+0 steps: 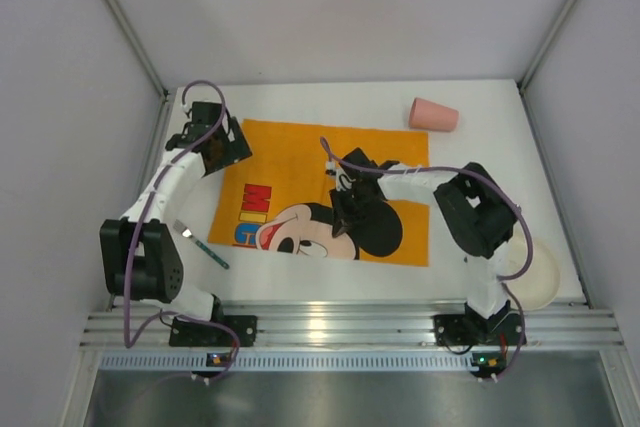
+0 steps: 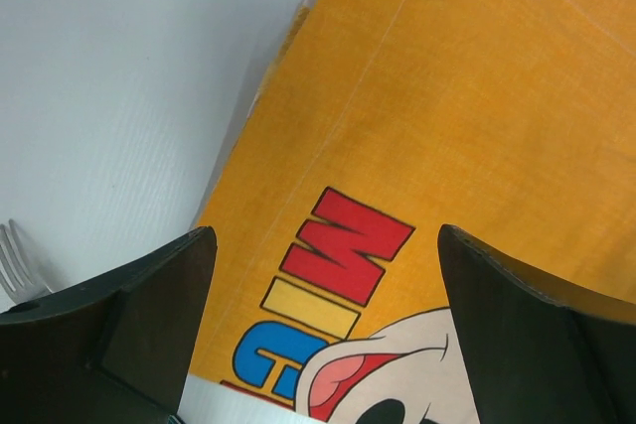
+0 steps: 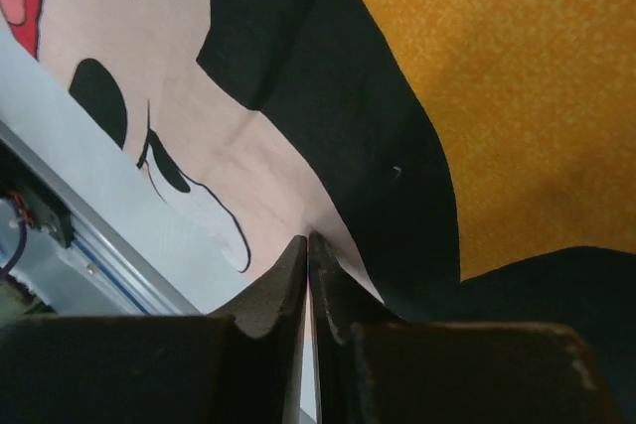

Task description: Set the dinner table for one person

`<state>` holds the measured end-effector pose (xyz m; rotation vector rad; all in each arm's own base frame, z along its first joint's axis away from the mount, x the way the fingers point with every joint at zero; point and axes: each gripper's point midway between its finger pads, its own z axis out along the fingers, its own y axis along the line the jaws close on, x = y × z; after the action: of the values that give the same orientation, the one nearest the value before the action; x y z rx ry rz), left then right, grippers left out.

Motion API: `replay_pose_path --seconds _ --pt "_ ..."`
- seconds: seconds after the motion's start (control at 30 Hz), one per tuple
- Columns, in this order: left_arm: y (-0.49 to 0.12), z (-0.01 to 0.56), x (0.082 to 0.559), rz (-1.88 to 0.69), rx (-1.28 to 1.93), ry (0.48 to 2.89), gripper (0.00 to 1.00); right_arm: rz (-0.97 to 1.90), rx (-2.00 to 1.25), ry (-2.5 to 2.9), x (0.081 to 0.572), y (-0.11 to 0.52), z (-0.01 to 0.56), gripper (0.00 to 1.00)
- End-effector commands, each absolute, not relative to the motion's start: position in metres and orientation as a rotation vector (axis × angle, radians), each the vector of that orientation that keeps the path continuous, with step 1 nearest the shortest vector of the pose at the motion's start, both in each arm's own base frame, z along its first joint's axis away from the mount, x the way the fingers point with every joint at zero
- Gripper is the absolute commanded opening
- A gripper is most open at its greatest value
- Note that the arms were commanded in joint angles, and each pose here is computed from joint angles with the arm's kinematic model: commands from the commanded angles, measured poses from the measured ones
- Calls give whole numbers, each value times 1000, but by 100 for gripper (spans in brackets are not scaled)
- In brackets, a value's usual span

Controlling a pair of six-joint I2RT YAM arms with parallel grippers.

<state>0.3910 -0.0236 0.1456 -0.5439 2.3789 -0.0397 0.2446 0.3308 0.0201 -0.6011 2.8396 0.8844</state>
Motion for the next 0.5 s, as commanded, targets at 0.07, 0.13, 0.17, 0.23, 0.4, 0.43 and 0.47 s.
replay_pose_path --seconds 0.07,0.13,0.17,0.23,0.4,0.43,0.47 --pt "-21 179 384 -56 -540 2290 99 769 -603 2891 220 300 -3 0" --pt "-21 180 382 -57 -538 2288 99 661 -591 2925 207 274 -10 0" --pt "-21 180 380 -57 -538 2289 98 610 -586 2959 198 261 -13 0" --pt "-22 181 379 -66 -539 2284 98 506 -582 3006 180 233 -19 0" --pt "-44 170 379 -185 -501 2301 98 512 -611 3045 155 217 -8 5" --pt "-48 167 380 -200 -490 2305 99 529 -623 3016 161 223 1 7" --pt "-59 163 380 -212 -461 2314 98 537 -628 3008 164 226 7 9"
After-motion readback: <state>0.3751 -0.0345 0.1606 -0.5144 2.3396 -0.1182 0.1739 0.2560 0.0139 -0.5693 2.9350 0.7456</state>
